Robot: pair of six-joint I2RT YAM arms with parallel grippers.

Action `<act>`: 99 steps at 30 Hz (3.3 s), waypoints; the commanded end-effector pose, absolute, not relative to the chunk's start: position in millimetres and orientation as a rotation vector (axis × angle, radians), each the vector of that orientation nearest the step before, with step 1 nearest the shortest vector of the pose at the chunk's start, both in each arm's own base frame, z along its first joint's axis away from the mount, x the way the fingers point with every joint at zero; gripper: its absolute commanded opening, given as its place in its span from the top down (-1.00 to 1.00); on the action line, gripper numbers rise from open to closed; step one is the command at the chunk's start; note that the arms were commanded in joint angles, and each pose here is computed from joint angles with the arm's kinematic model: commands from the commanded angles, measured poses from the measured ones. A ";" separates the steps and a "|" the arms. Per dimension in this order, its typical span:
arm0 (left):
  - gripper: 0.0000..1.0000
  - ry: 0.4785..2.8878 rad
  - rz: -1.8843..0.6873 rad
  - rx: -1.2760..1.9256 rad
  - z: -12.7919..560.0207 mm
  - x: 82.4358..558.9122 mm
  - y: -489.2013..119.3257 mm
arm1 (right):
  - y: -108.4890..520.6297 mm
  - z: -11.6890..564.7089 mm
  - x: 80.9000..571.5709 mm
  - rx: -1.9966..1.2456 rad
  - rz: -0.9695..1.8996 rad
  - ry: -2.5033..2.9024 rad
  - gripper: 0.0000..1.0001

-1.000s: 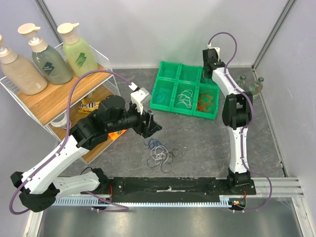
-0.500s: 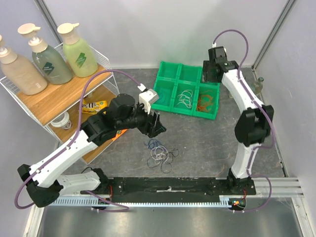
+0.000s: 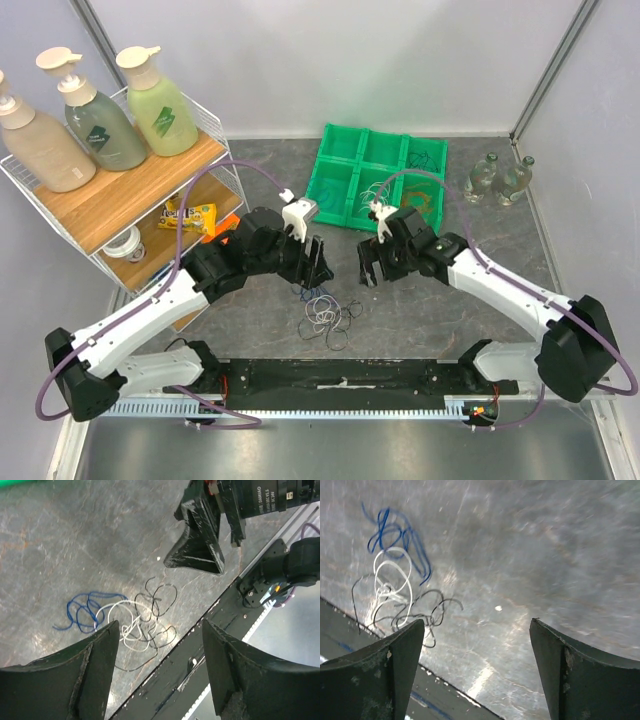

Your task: Untangle the cables

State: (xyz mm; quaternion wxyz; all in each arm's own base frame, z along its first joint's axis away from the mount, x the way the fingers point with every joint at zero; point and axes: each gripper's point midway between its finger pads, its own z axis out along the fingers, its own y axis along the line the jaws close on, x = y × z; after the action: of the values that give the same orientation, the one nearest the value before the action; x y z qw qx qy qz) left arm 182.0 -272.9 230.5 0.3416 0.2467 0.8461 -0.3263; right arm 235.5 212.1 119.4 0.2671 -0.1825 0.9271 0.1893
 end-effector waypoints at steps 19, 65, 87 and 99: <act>-0.42 2.557 -0.910 0.626 126.7 161.0 -291.3 | 257.1 79.9 174.0 -0.702 0.883 2.509 1.00; 0.52 2.747 -0.778 0.715 37.5 165.3 -277.3 | 55.0 730.8 146.0 0.106 0.684 0.899 1.00; -0.86 1.857 -1.244 0.856 312.1 191.8 -344.9 | 186.2 554.9 231.3 -0.055 0.840 1.417 1.00; -0.92 1.547 -1.448 0.780 403.2 214.5 -390.5 | 197.5 557.8 230.6 -0.009 0.953 1.394 1.00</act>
State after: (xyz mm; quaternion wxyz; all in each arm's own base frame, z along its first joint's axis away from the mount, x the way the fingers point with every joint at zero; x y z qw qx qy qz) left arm 214.1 -369.4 362.6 0.4162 0.3044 0.6782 -0.5237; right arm 233.7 191.0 545.4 0.6656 -0.0104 0.6368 0.3890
